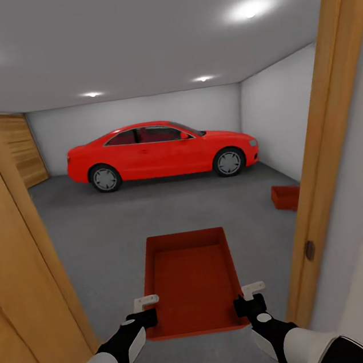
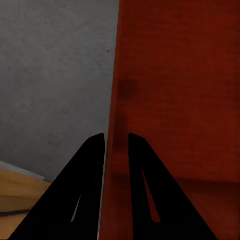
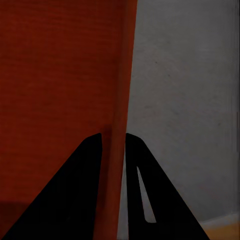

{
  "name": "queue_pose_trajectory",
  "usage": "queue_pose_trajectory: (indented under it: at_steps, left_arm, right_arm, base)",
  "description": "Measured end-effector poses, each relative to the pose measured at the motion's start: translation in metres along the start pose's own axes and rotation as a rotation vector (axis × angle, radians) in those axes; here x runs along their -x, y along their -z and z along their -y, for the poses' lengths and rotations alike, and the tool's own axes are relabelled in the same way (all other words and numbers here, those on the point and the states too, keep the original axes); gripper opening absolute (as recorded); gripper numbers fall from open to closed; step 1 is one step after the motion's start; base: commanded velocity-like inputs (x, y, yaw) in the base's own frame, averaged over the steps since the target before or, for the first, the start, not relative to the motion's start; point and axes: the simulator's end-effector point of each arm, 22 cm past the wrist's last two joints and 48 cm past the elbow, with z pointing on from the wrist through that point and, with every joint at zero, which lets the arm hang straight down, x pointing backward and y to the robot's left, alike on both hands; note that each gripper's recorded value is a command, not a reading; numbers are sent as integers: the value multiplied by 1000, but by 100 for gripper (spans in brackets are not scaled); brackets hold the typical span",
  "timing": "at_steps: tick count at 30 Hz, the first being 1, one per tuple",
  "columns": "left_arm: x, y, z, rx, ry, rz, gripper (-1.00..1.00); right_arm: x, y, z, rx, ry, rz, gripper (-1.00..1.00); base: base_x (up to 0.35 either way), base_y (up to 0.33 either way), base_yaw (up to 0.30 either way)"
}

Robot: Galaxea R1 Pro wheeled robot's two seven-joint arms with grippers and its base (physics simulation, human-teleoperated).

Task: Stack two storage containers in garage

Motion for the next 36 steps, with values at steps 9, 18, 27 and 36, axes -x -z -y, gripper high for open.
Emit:
queue_pose_trajectory:
  at_steps: [9,18,27,36]
  left_arm:
    - [0,0,0,0,0,-1,-100]
    - [0,0,0,0,0,-1,-100]
    - [0,0,0,0,-1,0,-100]
    - [0,0,0,1,-1,0,-100]
  right_arm:
    - [0,0,0,0,0,-1,-100]
    - [0,0,0,0,-1,-1,-100]
    - [0,0,0,0,-1,0,-100]
    - [0,0,0,0,-1,0,-100]
  base:
    - [158,88,-140]
    - [15,2,-3]
    - [269,0,0]
    - [320,0,99]
